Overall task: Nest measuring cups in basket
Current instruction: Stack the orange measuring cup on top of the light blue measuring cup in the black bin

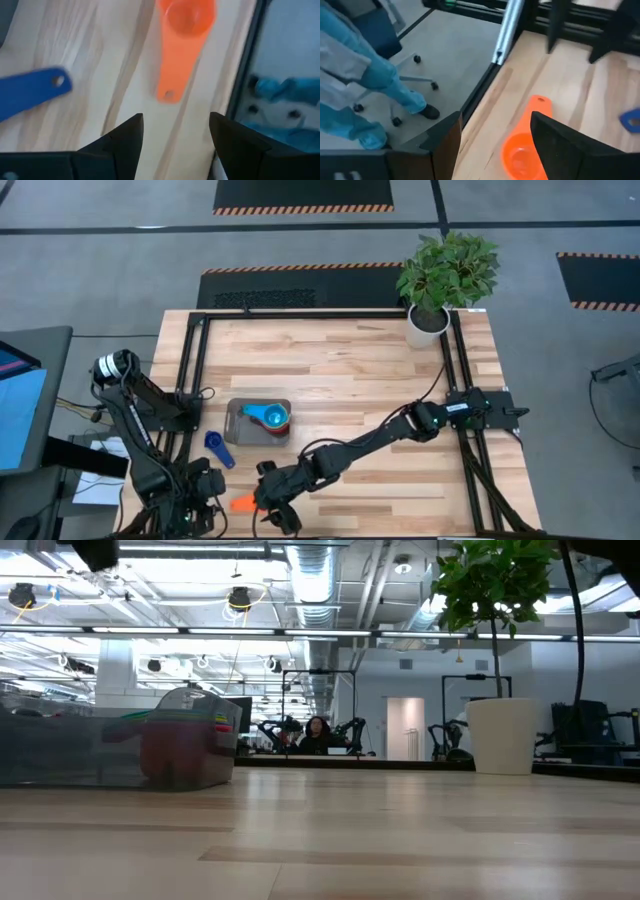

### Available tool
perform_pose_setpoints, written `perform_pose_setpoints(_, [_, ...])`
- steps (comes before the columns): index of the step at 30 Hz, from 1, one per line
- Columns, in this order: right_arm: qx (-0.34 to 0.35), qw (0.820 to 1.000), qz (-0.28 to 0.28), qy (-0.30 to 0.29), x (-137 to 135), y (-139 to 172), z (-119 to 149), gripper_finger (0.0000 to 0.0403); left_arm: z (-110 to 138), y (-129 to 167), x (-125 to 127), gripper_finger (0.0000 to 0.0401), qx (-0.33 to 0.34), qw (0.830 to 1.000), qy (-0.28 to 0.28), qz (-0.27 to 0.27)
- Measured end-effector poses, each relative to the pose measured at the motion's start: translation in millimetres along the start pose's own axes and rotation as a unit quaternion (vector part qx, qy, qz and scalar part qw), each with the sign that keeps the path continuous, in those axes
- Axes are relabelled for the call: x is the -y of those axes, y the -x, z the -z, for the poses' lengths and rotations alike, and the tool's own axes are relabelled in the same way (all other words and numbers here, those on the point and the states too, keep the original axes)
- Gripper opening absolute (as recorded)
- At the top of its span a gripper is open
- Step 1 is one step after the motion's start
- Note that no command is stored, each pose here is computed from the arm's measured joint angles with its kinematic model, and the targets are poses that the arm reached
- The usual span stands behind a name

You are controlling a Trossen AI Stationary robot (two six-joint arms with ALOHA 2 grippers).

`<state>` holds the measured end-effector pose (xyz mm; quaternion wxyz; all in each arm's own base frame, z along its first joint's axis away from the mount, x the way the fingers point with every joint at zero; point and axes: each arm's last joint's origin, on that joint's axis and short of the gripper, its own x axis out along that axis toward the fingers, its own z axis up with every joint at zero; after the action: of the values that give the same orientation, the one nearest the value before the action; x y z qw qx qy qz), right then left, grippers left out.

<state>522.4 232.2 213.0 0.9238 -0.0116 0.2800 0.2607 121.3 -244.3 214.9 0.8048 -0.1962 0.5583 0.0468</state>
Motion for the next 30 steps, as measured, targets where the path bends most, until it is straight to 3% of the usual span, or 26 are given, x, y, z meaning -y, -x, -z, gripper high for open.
perform_pose_setpoints(4, [-0.001,0.998,-0.001,-0.066,0.7,0.1,0.1,0.0258,-7.0,-0.3,8.2,0.0215,0.054,0.998,-0.014,0.036])
perform_pose_setpoints(7, [-0.012,0.987,-0.009,-0.158,-0.8,4.8,-1.8,0.0258,-12.0,-1.3,10.5,0.0215,0.056,0.997,-0.03,0.048])
perform_pose_setpoints(11, [-0.08,0.959,-0.046,-0.268,-3.1,22.4,-3.8,0.0258,-17.3,-1.8,14.4,0.0215,0.064,0.995,-0.025,0.068])
perform_pose_setpoints(15, [-0.224,0.907,-0.071,-0.35,-2.5,42.8,11.8,0.0258,-25.4,-2.1,19.1,0.0215,0.083,0.992,-0.031,0.092])
perform_pose_setpoints(18, [-0.321,0.883,-0.049,-0.338,-10.1,67.0,21.0,0.0258,-37.2,-4.8,18.7,0.0215,0.098,0.99,-0.034,0.092])
perform_pose_setpoints(23, [-0.412,0.869,0.096,-0.257,-44.3,110.4,23.6,0.0258,-61.2,-30.8,16.5,0.0215,0.087,0.993,-0.025,0.071])
perform_pose_setpoints(27, [-0.39,0.868,0.228,-0.207,-76.1,138.5,16.1,0.0258,-66.1,-53.4,18.7,0.0215,0.015,0.996,-0.01,0.088])
perform_pose_setpoints(30, [-0.346,0.868,0.297,-0.198,-95.1,152.6,11.1,0.0258,-67.2,-57.9,22.5,0.0215,-0.018,0.993,0.019,0.116])
